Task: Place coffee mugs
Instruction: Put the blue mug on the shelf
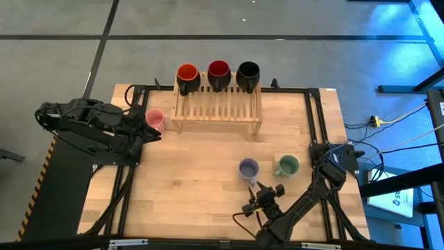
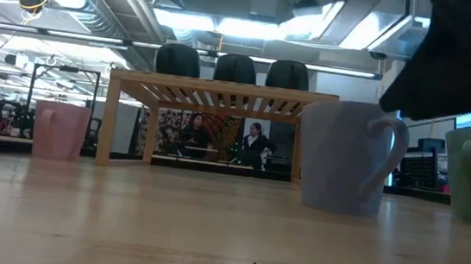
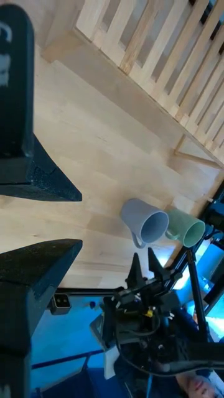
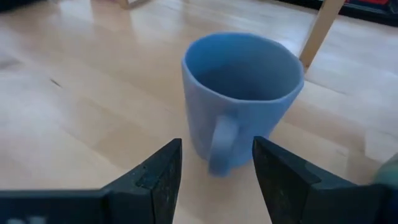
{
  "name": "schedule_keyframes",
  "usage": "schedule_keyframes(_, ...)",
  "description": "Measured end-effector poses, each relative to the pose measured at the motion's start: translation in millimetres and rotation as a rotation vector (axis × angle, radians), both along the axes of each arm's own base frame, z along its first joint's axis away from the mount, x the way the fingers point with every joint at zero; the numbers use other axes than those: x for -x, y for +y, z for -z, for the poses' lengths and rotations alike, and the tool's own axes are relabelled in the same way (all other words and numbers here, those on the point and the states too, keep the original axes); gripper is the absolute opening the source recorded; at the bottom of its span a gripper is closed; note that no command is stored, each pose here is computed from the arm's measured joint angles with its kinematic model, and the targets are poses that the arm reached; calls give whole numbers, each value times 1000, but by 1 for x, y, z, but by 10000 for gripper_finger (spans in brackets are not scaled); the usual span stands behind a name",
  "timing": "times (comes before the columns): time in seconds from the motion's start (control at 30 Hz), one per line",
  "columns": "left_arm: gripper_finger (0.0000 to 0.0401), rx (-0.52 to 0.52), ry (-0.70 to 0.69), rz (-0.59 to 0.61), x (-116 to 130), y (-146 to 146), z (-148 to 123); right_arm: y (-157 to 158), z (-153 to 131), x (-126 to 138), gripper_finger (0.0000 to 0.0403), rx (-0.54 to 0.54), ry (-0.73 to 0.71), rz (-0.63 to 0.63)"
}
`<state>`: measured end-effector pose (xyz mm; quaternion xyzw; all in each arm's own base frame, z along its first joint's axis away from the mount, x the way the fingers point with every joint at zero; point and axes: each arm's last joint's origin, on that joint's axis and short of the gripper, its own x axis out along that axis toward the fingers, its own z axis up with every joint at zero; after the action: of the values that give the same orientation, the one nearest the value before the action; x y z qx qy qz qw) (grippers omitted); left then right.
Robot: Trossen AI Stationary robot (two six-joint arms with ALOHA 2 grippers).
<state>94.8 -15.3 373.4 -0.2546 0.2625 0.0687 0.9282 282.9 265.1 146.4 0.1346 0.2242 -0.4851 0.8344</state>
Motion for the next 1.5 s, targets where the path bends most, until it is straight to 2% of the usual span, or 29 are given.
schedule_keyframes(0.5, 102, 0, 0, 0, 0, 0, 0, -21, 22, -9, 175, -51, 41, 73)
schedule_keyframes(0.6, 102, 0, 0, 0, 0, 0, 0, -21, 22, -9, 143, -46, 36, 70)
schedule_keyframes(0.83, 102, -1, 0, -1, 0, 0, 0, -20, 22, -9, 24, -42, 56, 55)
schedule_keyframes(1.0, 102, -10, -2, -15, 0, 1, 0, -22, 21, -11, 23, -40, 64, 58)
schedule_keyframes(1.1, 102, -10, -2, -15, 0, 1, 0, -20, 10, -15, 23, -42, 77, 67)
schedule_keyframes(1.27, 102, -10, -3, -15, 0, 1, 0, -23, -29, -31, 23, -20, 66, 89)
schedule_keyframes(1.5, 102, -16, -2, -12, 0, 1, 0, -48, -79, -73, 23, -67, -25, 115)
